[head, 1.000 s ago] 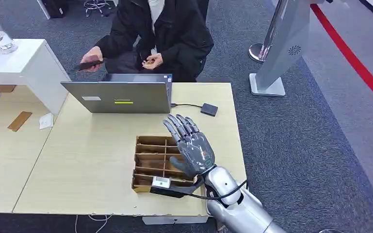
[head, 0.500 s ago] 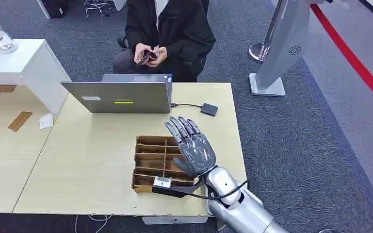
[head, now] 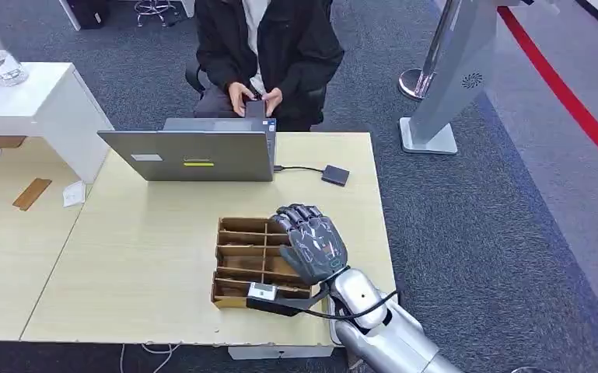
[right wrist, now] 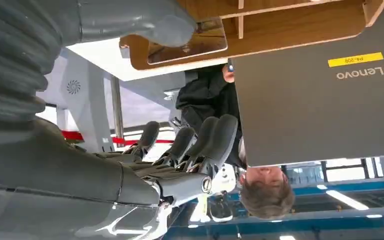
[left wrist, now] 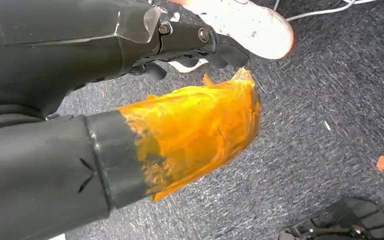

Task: Pass the card to the sensor for recognition and then transmit it.

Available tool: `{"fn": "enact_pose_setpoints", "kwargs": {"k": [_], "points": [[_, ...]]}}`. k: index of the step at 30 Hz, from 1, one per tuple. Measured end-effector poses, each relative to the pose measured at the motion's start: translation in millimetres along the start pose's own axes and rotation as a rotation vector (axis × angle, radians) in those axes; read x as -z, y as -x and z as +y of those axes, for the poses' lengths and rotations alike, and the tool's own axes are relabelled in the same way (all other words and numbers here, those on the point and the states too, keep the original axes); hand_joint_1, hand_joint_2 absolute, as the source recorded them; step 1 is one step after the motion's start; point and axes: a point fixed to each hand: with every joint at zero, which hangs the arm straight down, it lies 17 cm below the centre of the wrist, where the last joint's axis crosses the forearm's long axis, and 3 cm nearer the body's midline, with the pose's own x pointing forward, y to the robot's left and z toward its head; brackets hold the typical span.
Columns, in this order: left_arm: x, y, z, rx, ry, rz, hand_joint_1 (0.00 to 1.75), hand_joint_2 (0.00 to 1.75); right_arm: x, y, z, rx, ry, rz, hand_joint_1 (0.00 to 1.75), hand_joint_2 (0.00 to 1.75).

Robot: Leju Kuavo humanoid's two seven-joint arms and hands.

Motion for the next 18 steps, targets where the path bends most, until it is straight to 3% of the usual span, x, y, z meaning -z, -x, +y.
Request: {"fn": "enact_pose_setpoints", "kwargs": {"k": [14, 16, 18], "points": [[0.2, 0.9, 0.9, 0.003, -0.001, 0.001, 0.0, 0.0, -3.0, 6.6, 8.1, -0.002, -0.021, 0.017, 0.59, 1.75], [0.2, 0.8, 0.8, 0.004, -0.001, 0.0, 0.0, 0.0, -3.4, 7.8, 9.1, -0.002, -0.024, 0.021, 0.66, 1.75], [0.2, 0.8, 0.9, 0.004, -0.001, 0.0, 0.0, 0.0, -3.8, 8.5, 10.3, -0.002, -0.026, 0.023, 0.59, 1.75]]}}
